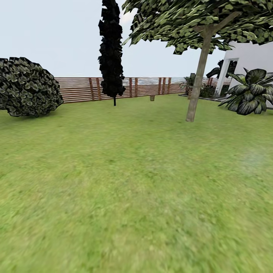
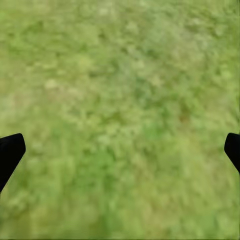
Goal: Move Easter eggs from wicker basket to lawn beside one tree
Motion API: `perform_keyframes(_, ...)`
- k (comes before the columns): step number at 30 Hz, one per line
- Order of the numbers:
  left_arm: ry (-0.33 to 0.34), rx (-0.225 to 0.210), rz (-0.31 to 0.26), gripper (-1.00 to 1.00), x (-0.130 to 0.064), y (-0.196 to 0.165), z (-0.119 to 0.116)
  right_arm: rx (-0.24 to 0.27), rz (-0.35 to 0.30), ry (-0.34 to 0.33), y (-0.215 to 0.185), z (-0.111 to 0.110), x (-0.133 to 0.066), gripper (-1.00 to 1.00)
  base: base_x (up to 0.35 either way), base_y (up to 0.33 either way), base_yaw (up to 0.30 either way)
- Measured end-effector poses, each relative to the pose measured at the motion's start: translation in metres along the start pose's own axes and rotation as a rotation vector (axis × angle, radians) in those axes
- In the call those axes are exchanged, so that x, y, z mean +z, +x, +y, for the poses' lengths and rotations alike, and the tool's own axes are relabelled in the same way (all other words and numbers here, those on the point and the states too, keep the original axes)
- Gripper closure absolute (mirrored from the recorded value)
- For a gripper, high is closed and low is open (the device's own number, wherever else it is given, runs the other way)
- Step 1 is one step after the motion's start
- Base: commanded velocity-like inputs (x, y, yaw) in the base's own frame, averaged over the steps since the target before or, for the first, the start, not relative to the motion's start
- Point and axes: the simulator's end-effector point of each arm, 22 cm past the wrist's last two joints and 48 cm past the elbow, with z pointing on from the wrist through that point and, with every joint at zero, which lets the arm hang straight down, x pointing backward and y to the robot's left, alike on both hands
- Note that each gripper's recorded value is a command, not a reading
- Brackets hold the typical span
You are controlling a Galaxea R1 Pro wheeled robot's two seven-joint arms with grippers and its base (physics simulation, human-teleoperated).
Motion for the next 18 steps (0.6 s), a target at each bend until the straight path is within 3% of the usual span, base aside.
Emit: perform_keyframes(18,-0.001,-0.001,0.000,-1.00,0.0000,0.0000,0.0001,-0.001,-0.001,0.000,-0.0003,-0.0004,0.0001,-1.00,0.335,0.000,0.000)
